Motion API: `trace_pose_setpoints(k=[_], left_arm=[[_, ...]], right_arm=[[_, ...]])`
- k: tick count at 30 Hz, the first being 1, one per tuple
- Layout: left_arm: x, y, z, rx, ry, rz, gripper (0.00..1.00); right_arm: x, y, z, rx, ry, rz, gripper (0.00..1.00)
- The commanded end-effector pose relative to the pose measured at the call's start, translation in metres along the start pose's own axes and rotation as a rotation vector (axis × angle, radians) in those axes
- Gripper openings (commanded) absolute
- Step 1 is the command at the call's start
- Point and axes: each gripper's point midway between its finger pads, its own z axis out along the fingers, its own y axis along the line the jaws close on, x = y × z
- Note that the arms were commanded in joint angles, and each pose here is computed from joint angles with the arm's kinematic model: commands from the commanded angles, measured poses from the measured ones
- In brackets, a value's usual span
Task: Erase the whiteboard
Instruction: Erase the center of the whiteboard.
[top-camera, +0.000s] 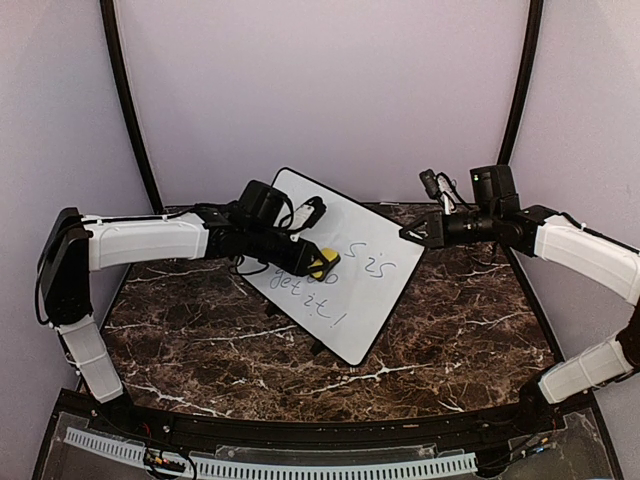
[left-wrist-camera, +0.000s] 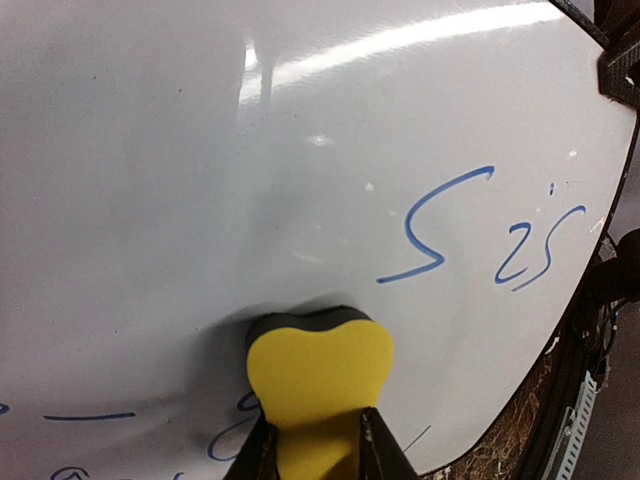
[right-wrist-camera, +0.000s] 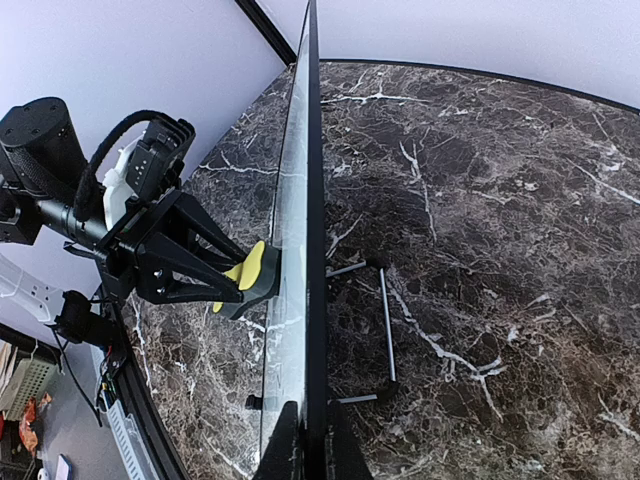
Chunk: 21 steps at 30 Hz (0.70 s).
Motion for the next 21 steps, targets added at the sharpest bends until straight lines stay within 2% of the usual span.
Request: trace_pose_setpoints(k=[1, 8, 11, 15, 21], left_arm=[[0.008, 0.005, 0.011, -0.027, 0.033, -0.02, 0.11], [-0.04, -0.006, 0.018, -0.001, -0.042, 0.019, 0.11], [-0.046, -0.009, 0.017, 0.004, -0.054, 0.025, 0.11], [-0.034, -0.012, 0.017, -0.004, -0.022, 0.031, 0.11], [0.011, -0.013, 0.019, -0.027, 0.061, 0.02, 0.11]], right_arm=[[-0.005, 0.036, 0.002, -0.128, -0.017, -0.195, 0.0], [-0.004, 0.037, 0.001, -0.129, -0.018, -0.195, 0.0], [-0.004, 0.037, 0.001, -0.13, -0.019, -0.196, 0.0], [-0.004, 0.037, 0.001, -0.128, -0.017, -0.195, 0.0], [-0.004, 0.037, 0.002, -0.129, -0.017, -0.194, 0.0]])
